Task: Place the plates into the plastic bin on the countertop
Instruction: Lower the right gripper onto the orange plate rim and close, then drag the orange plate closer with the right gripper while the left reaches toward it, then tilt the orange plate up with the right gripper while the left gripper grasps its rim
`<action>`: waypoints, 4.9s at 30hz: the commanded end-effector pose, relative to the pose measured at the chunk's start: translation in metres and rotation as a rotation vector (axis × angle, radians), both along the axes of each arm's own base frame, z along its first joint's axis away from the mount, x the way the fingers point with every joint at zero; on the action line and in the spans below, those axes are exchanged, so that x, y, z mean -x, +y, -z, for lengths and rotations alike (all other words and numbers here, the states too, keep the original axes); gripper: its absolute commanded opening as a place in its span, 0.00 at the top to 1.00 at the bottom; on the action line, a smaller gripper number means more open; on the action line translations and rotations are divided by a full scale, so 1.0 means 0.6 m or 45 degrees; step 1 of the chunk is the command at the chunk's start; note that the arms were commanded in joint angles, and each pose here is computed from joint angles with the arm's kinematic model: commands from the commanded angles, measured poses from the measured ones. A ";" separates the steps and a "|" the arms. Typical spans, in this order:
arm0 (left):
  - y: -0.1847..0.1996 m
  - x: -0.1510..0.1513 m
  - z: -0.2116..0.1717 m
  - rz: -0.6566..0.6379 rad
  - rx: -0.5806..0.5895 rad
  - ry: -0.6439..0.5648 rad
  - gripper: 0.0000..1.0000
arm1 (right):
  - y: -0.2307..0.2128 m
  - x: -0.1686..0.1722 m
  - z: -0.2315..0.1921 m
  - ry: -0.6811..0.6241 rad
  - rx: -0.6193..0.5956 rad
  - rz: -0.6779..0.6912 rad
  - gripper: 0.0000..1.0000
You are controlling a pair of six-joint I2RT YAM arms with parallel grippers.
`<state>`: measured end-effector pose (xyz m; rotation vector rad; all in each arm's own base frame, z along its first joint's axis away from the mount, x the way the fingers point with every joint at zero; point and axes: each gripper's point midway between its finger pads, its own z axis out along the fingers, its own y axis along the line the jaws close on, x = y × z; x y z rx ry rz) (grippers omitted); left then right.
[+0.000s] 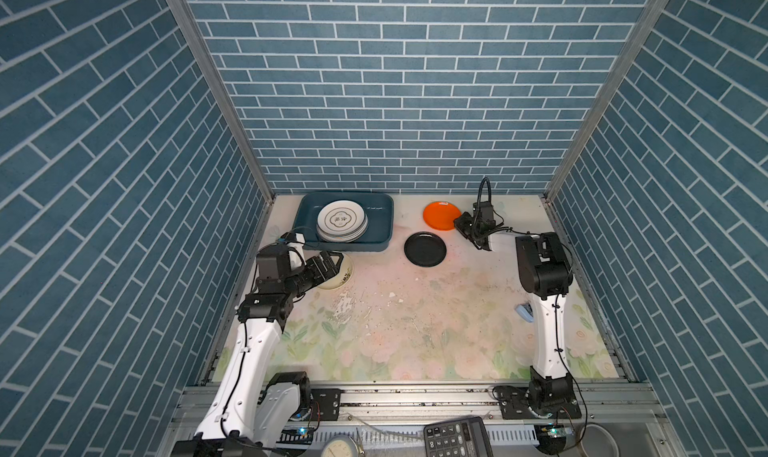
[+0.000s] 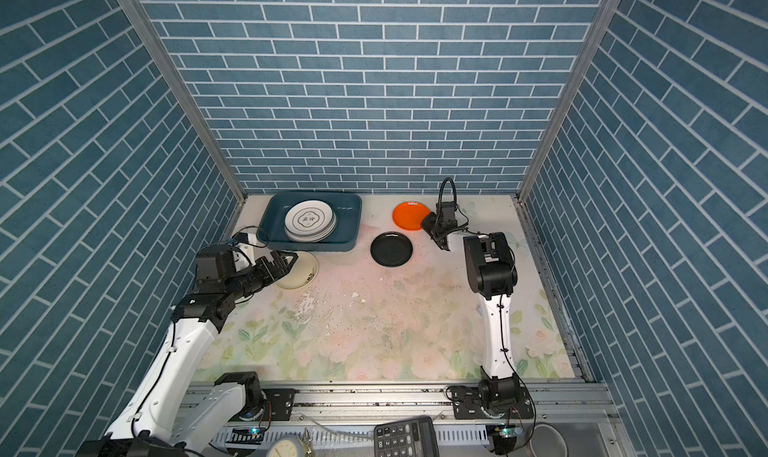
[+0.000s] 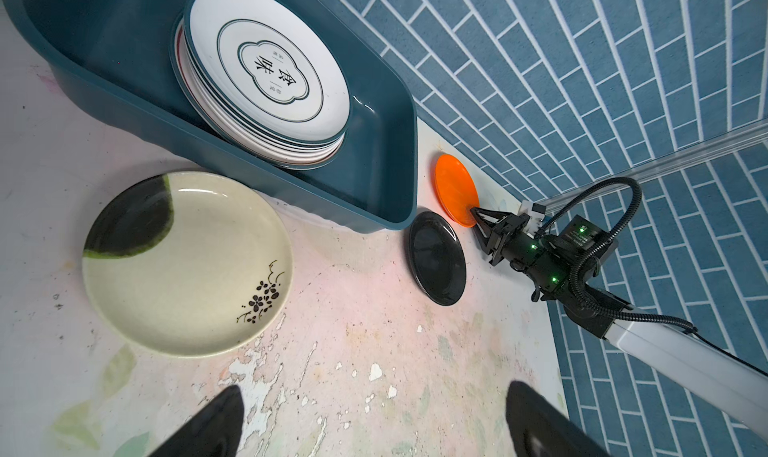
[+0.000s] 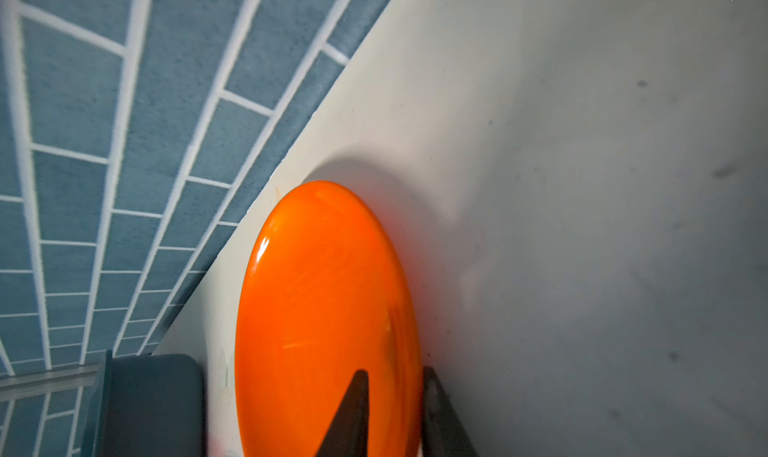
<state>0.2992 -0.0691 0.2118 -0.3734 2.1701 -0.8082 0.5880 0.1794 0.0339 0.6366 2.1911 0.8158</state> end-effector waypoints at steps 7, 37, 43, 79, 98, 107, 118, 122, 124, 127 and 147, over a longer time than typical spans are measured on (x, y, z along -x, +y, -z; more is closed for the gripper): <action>0.006 0.001 0.006 -0.028 -0.026 0.023 0.00 | -0.020 0.005 0.043 0.095 -0.002 0.072 0.91; 0.011 -0.003 0.011 -0.062 -0.008 0.019 0.01 | -0.055 0.014 -0.088 -0.082 0.030 0.047 1.00; 0.013 -0.003 0.011 -0.075 -0.010 0.021 0.00 | -0.054 0.039 -0.136 -0.169 0.029 0.005 1.00; -0.012 0.016 -0.006 -0.004 -0.096 -0.075 0.01 | -0.096 0.409 -0.299 -0.355 0.049 -0.184 1.00; -0.191 0.018 -0.022 0.271 -0.058 -0.132 0.00 | -0.103 0.522 -0.243 -0.294 -0.220 -0.128 1.00; -0.278 0.019 -0.031 0.430 -0.039 -0.144 0.00 | -0.095 0.506 -0.228 -0.290 -0.300 -0.118 1.00; -0.357 0.025 -0.021 0.582 -0.021 -0.132 0.00 | -0.087 0.484 -0.216 -0.286 -0.375 -0.096 1.00; -0.379 0.027 -0.018 0.616 -0.017 -0.140 0.00 | -0.087 0.484 -0.205 -0.268 -0.367 -0.084 1.00; -0.388 0.027 -0.019 0.626 -0.014 -0.148 0.01 | -0.086 0.484 -0.201 -0.257 -0.363 -0.083 1.00; -0.401 0.026 -0.016 0.644 -0.005 -0.147 0.00 | -0.083 0.484 -0.201 -0.254 -0.362 -0.088 1.00; -0.450 -0.010 0.017 0.644 0.033 -0.092 0.20 | -0.045 0.480 -0.203 -0.278 -0.372 -0.193 1.00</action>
